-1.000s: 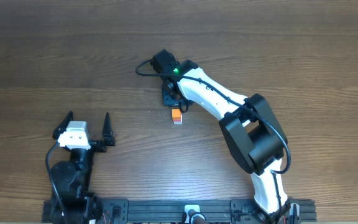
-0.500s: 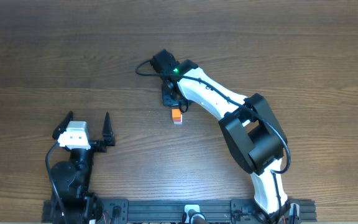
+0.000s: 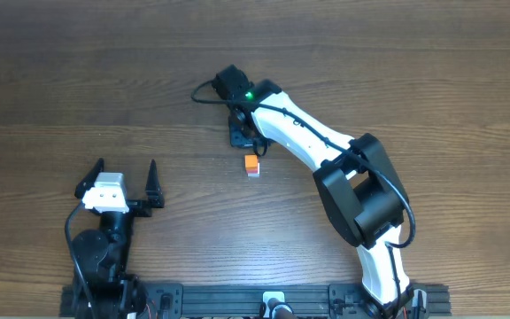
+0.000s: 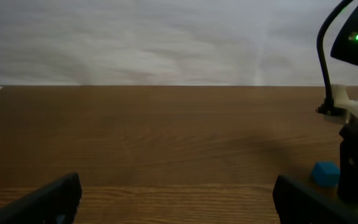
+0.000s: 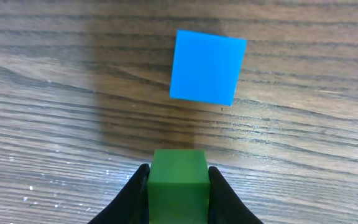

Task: Stack Cubes

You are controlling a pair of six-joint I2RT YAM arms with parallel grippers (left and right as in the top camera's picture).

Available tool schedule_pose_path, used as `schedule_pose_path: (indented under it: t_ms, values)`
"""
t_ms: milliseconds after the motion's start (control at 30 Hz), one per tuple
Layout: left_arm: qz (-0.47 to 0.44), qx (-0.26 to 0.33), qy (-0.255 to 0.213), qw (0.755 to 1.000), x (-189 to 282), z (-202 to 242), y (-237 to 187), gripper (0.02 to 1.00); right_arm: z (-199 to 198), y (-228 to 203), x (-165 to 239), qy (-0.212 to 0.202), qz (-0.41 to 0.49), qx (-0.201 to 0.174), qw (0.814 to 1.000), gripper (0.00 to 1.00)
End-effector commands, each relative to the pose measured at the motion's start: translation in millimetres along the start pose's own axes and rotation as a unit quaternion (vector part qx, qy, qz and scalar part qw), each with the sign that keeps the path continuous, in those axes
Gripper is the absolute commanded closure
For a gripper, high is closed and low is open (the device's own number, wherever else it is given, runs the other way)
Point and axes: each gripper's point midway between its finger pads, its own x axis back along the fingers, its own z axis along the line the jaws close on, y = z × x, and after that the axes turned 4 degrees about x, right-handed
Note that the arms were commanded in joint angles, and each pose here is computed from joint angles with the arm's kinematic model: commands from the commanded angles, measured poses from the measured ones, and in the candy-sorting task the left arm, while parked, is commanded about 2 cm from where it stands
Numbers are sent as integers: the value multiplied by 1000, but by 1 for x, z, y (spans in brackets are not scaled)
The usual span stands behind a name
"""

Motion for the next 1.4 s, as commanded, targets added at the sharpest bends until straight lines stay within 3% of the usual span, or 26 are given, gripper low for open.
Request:
schedule_pose_path:
  t_ms: [33, 433, 867, 1067, 1400]
  values:
    - [0, -7, -4, 1000, 0, -1, -2, 18, 0, 9, 13, -3, 0, -2, 1000, 829]
    - [0, -7, -4, 1000, 0, -1, -2, 18, 0, 23, 56, -13, -17, -5, 1000, 884]
    - [0, -7, -4, 1000, 0, -1, -2, 18, 7, -1, 108, -11, -27, -7, 1000, 934]
    - [0, -7, -4, 1000, 0, -1, -2, 18, 9, -11, 116, -18, -23, -20, 999, 969]
    - [0, -7, -4, 1000, 0, -1, -2, 18, 27, -40, 113, -26, 1, -11, 1000, 991]
